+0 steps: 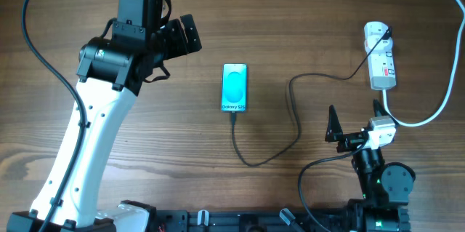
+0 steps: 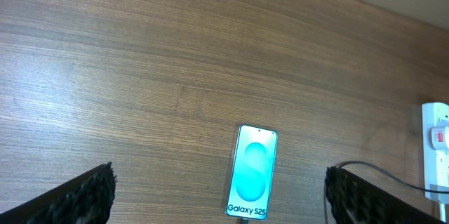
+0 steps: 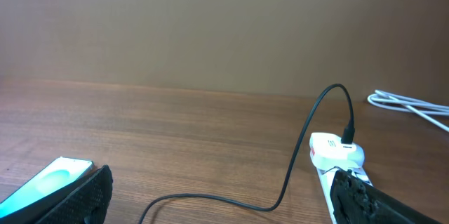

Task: Plug charger to phone and switch on socket

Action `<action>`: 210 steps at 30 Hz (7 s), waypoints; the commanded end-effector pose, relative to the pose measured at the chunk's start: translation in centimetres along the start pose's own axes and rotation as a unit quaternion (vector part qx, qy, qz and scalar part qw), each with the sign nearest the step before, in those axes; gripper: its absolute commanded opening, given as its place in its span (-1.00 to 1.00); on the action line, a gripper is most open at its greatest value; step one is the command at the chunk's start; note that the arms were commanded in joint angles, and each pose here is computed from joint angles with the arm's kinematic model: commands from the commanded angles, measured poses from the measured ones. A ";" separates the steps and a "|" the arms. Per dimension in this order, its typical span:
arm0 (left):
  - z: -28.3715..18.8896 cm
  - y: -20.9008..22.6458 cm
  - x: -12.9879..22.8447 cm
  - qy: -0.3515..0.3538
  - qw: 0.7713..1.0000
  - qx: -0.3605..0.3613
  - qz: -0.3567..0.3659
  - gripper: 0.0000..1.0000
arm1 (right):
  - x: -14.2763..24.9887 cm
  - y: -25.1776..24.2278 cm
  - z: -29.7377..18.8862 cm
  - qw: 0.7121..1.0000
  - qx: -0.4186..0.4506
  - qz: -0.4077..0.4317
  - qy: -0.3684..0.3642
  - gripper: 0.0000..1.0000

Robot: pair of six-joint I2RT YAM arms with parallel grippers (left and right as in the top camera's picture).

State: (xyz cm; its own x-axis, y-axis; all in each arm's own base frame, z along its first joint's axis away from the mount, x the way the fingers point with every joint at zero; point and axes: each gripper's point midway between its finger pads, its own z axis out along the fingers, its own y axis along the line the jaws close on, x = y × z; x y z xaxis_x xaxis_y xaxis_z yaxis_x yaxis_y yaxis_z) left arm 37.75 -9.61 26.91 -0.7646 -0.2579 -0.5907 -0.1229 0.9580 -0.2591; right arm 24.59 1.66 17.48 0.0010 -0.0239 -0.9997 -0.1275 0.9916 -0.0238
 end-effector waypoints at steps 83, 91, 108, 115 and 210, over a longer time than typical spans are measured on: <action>-3.7 9.4 13.9 -0.366 0.912 0.098 0.159 1.00 | -0.3 -0.2 -0.1 1.000 0.006 0.001 -0.008 1.00; -2.2 10.9 14.5 -0.374 0.915 0.088 0.125 1.00 | -0.3 -0.2 -0.1 1.000 0.006 0.001 -0.008 1.00; -1.0 13.8 14.2 -0.394 0.915 0.032 0.078 1.00 | -0.3 -0.2 -0.1 1.000 0.006 0.001 -0.008 0.99; -0.9 13.3 14.3 -0.392 0.910 0.023 0.133 1.00 | -0.3 -0.2 -0.1 1.000 0.006 0.001 -0.008 1.00; -1.0 13.5 14.2 -0.395 0.908 0.010 0.138 1.00 | -0.3 -0.2 -0.1 1.000 0.006 0.001 -0.008 0.99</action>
State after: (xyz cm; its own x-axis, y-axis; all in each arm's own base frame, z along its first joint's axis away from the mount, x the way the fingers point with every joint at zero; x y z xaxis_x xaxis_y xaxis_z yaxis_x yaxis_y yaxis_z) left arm 24.61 -0.42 15.94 -0.0730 -0.0449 -0.9963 0.0353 0.9982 -0.0476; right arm 24.59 1.65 17.50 0.0017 -0.0239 -0.9997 -0.1267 0.9917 -0.0240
